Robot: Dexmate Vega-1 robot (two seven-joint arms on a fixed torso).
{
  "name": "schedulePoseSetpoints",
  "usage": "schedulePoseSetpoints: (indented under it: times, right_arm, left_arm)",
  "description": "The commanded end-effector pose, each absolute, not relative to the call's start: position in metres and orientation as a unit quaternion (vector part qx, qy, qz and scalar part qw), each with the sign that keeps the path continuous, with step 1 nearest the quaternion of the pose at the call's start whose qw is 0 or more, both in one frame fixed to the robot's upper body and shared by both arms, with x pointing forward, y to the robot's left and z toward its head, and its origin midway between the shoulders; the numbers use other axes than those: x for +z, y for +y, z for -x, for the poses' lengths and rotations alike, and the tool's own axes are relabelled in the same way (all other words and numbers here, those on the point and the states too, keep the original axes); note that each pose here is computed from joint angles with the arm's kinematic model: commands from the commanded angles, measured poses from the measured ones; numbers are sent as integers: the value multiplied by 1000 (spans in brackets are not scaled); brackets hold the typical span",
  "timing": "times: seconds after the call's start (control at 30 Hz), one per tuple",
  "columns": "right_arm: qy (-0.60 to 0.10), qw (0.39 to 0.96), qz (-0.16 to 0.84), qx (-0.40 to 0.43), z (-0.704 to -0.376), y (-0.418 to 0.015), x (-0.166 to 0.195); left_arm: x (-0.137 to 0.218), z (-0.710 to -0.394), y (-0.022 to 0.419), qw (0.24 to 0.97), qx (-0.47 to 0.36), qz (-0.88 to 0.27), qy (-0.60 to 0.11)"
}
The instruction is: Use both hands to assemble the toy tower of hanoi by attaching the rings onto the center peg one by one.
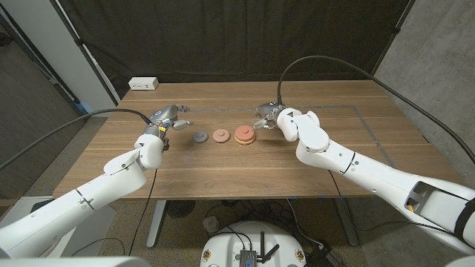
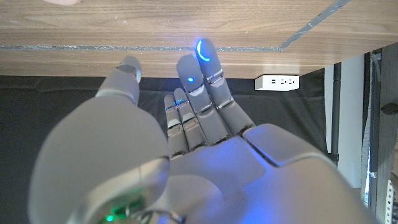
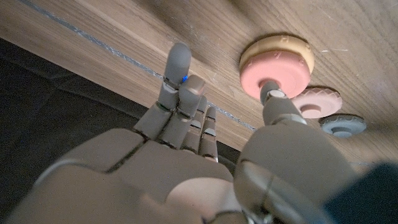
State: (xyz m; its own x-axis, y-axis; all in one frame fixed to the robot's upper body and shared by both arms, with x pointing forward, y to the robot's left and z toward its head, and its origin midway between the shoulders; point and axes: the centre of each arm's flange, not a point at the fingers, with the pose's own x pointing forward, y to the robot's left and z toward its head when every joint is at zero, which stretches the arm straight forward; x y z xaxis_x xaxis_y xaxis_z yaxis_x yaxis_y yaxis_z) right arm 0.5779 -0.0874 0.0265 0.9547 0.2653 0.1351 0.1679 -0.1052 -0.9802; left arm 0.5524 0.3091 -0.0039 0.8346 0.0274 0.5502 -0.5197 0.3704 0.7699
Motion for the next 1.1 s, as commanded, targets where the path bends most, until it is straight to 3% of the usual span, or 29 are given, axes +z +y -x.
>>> schedulePoseSetpoints:
  times: [0.03, 1.1]
  right_arm:
    - [-160, 665, 729, 16, -573, -106, 25]
    - [-176, 709, 682, -34, -570, -154, 12]
  left_arm:
    - [-2, -549, 307, 794, 175, -534, -231]
    - [-6, -548, 302, 793, 167, -544, -218]
